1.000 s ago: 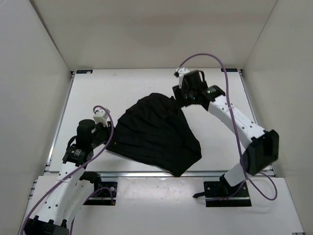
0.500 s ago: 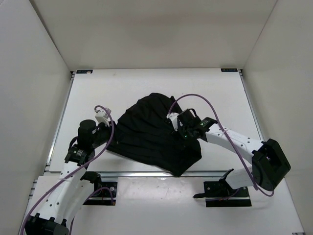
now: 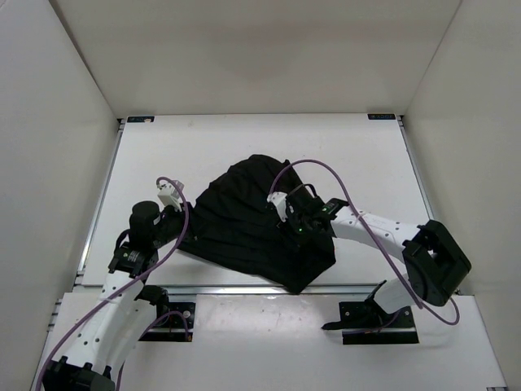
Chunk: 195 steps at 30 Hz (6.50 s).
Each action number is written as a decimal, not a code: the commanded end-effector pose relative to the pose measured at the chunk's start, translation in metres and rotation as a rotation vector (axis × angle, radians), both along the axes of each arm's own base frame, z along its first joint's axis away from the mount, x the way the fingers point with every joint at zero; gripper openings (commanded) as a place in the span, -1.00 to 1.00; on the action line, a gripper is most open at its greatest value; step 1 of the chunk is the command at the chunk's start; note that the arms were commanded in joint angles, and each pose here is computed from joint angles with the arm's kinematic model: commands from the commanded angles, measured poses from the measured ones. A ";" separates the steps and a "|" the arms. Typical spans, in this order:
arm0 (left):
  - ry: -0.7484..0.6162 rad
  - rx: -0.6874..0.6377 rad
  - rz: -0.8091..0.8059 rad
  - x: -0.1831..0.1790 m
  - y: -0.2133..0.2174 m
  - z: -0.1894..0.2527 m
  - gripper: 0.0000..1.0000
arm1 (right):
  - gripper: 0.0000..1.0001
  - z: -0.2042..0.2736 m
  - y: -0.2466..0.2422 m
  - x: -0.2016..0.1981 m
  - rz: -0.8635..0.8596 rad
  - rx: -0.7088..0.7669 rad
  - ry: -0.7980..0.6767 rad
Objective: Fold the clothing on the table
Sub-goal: Flatten the skirt out, then fold the skirt
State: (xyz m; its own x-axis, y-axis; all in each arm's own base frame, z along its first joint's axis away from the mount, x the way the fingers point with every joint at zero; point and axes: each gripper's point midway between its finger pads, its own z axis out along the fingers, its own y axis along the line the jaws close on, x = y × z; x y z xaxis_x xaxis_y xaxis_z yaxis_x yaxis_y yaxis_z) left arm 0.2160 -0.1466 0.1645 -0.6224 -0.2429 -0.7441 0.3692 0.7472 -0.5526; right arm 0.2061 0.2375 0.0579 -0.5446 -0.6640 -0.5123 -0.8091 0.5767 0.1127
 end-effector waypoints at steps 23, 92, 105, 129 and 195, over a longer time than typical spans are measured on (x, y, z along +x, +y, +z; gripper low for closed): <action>-0.116 0.073 0.244 0.021 0.040 0.063 -0.45 | -1.00 0.262 0.140 0.054 0.080 0.567 -0.159; 0.636 0.008 -0.221 -0.025 -0.157 -0.099 -1.00 | -1.00 0.100 -0.081 0.052 -0.659 0.614 0.063; -0.065 -0.261 0.014 0.063 -0.042 0.225 -1.00 | -1.00 0.376 -0.099 0.069 -0.432 0.902 -0.421; -0.266 -0.365 0.023 0.222 0.008 0.336 -1.00 | -1.00 0.459 -0.108 0.199 -0.302 0.990 -0.438; 0.396 -0.033 0.139 -0.001 0.002 -0.056 -1.00 | -1.00 0.071 -0.121 0.021 -0.861 0.442 0.299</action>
State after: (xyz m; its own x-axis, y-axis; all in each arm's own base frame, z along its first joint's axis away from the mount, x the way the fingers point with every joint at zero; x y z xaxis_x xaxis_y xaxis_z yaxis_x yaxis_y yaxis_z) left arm 0.2423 -0.1557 0.1125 -0.8007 -0.3635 -0.4761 0.0609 0.7413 -0.6684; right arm 0.2615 0.1254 0.1312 -0.8693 0.2313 -0.4368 -0.0844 0.8013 0.5923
